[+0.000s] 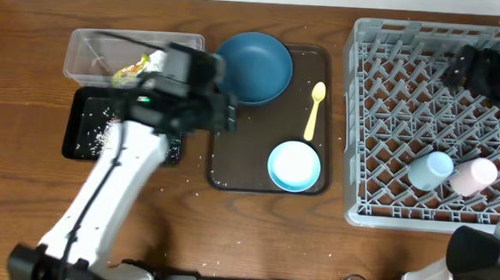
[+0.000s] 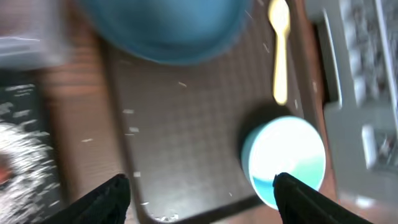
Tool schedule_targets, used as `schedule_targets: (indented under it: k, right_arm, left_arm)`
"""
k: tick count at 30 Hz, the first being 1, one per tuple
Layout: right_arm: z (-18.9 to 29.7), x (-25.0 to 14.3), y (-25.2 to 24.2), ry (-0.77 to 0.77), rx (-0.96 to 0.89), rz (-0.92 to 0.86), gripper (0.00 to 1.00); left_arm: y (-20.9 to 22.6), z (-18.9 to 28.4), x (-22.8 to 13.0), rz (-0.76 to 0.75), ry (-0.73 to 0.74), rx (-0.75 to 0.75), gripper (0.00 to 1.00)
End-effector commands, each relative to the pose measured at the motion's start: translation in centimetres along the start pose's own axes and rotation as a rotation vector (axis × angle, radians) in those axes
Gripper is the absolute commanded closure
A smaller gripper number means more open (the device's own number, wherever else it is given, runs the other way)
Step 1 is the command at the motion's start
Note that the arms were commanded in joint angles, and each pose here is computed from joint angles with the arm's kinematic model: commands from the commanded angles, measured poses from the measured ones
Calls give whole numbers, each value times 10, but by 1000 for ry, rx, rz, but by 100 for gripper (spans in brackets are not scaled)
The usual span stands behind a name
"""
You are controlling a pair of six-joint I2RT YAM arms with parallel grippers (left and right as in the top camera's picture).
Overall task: Sort waste into correct bins and load items into the dishwasher rack
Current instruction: 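Move the left gripper back to the light-blue bowl on the brown tray, then grasp the rim of the light-blue bowl with the left gripper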
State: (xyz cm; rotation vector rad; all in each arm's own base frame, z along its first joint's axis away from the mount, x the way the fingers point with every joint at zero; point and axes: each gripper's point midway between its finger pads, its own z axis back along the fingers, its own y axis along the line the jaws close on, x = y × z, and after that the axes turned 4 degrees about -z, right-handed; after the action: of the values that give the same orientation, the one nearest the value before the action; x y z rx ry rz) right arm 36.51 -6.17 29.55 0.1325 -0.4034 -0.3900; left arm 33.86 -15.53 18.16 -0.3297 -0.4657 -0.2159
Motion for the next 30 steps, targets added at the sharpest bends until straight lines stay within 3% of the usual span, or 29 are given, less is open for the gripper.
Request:
schedule_targets:
  k: [1, 8, 16, 30]
  right_arm:
    - [-4, -3, 11, 14, 17, 33, 1]
    - [-4, -5, 14, 18, 16, 40, 1]
    - [-4, -6, 13, 22, 15, 47, 1]
    - [-4, -5, 13, 19, 16, 56, 1]
  left_arm:
    - [-30, -33, -20, -148, 109, -22, 25]
    - [-62, -84, -58, -254, 258, -25, 28]
    - [-57, -111, -80, -223, 353, 0, 35]
    - [-60, -123, -92, -185, 387, 5, 45]
